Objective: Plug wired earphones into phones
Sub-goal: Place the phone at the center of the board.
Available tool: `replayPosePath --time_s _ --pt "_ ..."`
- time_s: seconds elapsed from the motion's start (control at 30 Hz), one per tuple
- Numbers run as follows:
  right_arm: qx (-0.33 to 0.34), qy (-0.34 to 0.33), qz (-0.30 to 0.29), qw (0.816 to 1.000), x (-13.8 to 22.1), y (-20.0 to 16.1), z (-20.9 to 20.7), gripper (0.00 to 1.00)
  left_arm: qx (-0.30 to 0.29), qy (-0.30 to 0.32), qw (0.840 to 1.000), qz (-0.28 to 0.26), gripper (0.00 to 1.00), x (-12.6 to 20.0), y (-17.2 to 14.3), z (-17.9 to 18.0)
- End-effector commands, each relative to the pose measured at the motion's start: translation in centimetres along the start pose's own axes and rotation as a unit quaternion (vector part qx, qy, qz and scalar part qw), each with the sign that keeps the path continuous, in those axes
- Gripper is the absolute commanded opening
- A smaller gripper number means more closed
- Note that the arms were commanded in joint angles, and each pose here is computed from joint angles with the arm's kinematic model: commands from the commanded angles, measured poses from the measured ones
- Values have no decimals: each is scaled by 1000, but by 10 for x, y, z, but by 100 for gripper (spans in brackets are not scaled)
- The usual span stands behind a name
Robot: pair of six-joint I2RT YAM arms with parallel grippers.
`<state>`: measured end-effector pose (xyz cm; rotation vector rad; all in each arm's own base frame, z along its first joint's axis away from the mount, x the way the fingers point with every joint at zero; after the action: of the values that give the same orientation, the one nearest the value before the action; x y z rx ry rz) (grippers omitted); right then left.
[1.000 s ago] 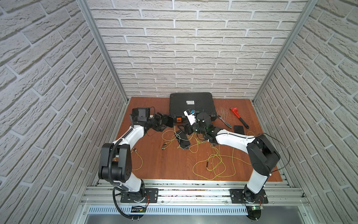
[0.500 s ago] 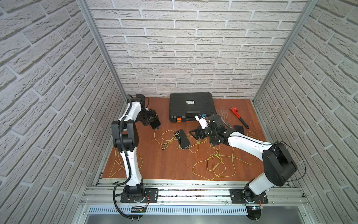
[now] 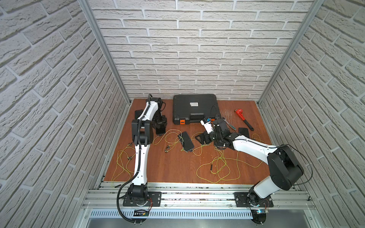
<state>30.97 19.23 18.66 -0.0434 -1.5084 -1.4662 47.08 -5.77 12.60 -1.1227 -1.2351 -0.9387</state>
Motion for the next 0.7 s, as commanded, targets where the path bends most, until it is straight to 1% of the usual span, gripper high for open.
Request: replayPosePath --time_s 0.0,0.03,0.07,0.17,0.27,0.33,0.37,0.47,0.57,0.63,0.67 --pt "15 3 -26 1000 12 14 3 89 -20 18 999 34 25 -1 -9 1" --pt "15 3 -25 1000 12 15 3 89 -25 18 999 39 35 -2 -10 0" --pt "14 2 -25 1000 13 17 3 89 -34 16 998 41 48 -3 -12 -2" --pt "9 1 -22 1000 14 19 2 91 -51 17 998 42 74 -1 -16 -4" --pt "3 -4 -11 1000 13 21 1 91 -61 11 998 22 88 11 -18 -3" --pt "3 -9 -4 1000 12 24 1 93 -65 2 998 -19 96 31 -20 -3" --pt "4 -13 -2 1000 10 25 -1 93 -65 3 997 -39 98 44 -24 -2" --pt "6 -27 4 1000 5 30 -4 96 -56 17 994 -94 98 85 -43 10" --pt "-3 -30 7 1000 1 30 -8 96 -29 39 991 -124 97 111 -72 42" --pt "-10 -32 15 999 -2 28 -10 95 7 41 991 -130 90 113 -89 76" --pt "-13 -32 20 999 -4 27 -11 95 30 33 990 -130 83 109 -97 96"
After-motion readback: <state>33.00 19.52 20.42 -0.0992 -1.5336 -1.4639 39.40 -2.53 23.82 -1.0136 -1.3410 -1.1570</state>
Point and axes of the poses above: each gripper's point midway between its finger pads, its own x axis back along the fingers, its own z axis along the line the jaws close on, y = z × x, the point moved 10 cm from there along x, back along the fingers, and after that the axes turned 6 degrees about x, right-handed, at the moved point
